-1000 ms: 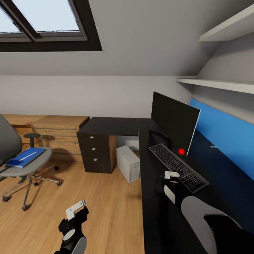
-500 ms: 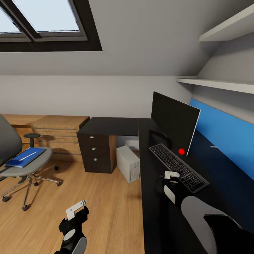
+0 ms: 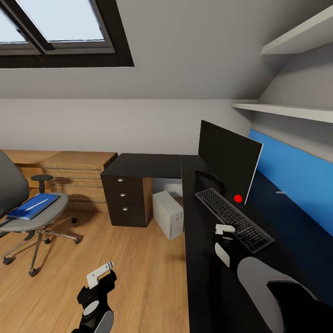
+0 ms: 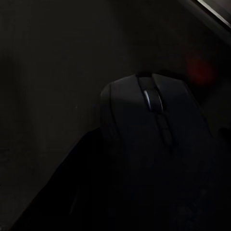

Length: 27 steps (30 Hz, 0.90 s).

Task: In the bedroom, organize the workspace by keeping the computer under the desk, ensuring the monitor is on the desk, placing the keyboard on the desk next to the monitor, placing the mouse on the desk next to the keyboard, moving the folder from the swivel chair onto the desk next to the mouse, stacking the notebook on top of the folder with the pen on top of the notebook, and positioning the swivel chair next to the desk.

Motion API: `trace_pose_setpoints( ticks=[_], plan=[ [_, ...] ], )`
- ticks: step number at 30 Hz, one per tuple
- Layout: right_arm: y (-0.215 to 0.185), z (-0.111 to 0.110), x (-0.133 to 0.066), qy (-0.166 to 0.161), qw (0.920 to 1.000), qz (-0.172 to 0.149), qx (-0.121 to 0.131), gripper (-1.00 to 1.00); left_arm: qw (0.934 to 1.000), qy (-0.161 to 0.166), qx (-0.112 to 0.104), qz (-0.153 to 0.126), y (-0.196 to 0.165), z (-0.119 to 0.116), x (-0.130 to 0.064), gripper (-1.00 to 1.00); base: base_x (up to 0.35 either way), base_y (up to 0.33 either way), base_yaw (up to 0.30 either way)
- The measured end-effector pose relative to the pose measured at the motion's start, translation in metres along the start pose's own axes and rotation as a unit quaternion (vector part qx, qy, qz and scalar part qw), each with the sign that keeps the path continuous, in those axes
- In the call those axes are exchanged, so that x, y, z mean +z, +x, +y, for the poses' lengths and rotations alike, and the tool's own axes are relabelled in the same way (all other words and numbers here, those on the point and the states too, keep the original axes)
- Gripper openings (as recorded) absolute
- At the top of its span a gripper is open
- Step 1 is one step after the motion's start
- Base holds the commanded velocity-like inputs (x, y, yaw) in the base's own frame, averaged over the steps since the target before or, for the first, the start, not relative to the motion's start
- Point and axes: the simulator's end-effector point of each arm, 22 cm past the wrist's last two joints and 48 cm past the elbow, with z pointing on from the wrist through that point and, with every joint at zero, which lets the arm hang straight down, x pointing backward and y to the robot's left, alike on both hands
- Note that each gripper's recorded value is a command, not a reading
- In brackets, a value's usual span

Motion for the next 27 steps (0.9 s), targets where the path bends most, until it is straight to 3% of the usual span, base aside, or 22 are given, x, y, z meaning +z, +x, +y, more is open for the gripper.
trace_pose_setpoints(
  ticks=[27],
  plan=[
    [-0.0030, 0.0023, -0.0021, -0.004, 1.0000, -0.001, 0.005, -1.00, 1.0000, 0.001, 0.000, 0.003, -0.0008, 0.0002, -0.0008, 1.00, 0.000, 0.000, 0.000]
  ],
)
